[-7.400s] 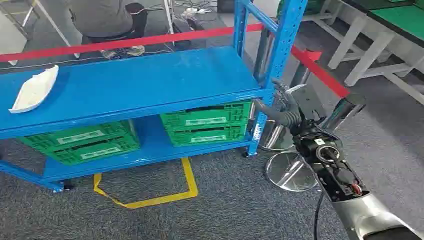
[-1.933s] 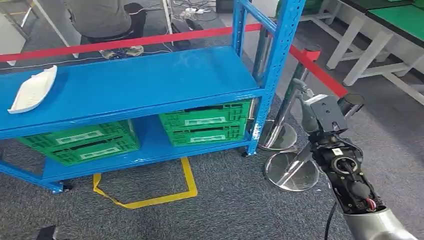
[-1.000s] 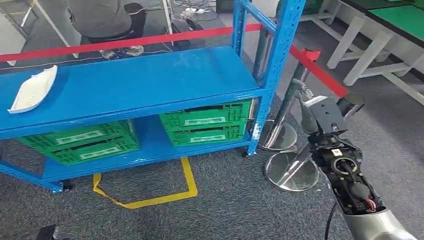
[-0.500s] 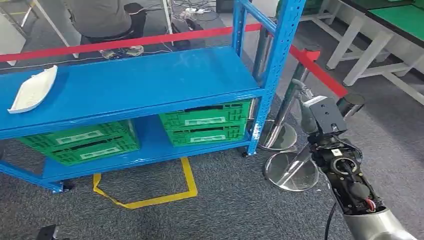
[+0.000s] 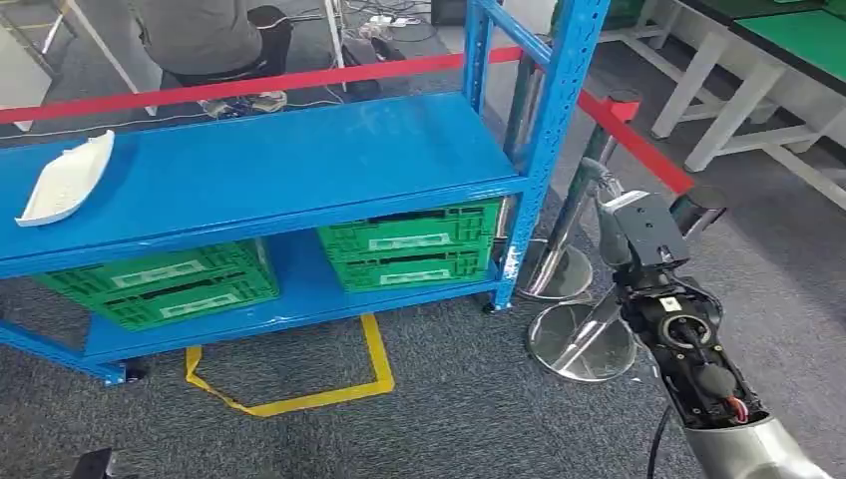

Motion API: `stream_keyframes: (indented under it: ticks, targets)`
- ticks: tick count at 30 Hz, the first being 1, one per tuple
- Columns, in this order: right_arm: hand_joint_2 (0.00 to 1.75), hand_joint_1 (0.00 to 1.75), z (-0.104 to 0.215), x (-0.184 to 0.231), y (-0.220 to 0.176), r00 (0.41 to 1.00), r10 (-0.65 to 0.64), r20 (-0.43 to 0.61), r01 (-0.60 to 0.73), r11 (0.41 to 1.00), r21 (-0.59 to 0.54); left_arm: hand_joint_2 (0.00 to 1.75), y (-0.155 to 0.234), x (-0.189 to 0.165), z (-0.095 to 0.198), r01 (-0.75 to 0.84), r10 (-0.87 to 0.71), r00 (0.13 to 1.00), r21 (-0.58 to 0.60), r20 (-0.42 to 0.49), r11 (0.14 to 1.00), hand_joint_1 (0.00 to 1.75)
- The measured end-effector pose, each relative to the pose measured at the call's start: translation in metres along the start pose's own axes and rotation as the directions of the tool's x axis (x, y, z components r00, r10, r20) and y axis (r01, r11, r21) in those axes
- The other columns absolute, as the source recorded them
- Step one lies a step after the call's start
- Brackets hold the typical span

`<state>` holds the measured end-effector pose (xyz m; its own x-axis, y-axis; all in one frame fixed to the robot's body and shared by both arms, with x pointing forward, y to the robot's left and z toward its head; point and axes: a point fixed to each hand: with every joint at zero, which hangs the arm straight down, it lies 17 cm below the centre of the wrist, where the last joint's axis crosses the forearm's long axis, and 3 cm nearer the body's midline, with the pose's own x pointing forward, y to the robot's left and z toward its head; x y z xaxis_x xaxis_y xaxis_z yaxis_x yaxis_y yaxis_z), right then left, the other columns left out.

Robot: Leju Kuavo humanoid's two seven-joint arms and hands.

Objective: Take the parts from the cabinet and place them on the table.

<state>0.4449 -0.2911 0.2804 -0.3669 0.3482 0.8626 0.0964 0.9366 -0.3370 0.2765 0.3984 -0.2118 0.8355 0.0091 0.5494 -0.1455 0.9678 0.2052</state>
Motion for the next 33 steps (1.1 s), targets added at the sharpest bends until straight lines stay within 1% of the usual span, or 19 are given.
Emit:
stream_keyframes:
  ticks: [17, 25, 33]
  targets:
    - [0.00, 0.00, -0.001, 0.003, -0.001, 1.000, 0.008, 0.017, -0.007, 1.000, -0.011, 0.00, 0.003, 0.001, 0.000, -0.010, 0.010, 1.000, 0.013, 0.010, 1.000, 0.00]
    - [0.00, 0.00, -0.001, 0.008, 0.010, 0.999, 0.000, 0.035, -0.001, 1.000, 0.016, 0.00, 0.016, -0.007, 0.000, -0.019, 0.019, 1.000, 0.033, 0.010, 0.999, 0.00]
    - [0.00, 0.00, -0.004, 0.013, 0.012, 0.999, -0.008, 0.045, 0.007, 1.000, 0.019, 0.00, 0.026, -0.013, 0.001, -0.009, 0.009, 1.000, 0.052, 0.005, 0.999, 0.00]
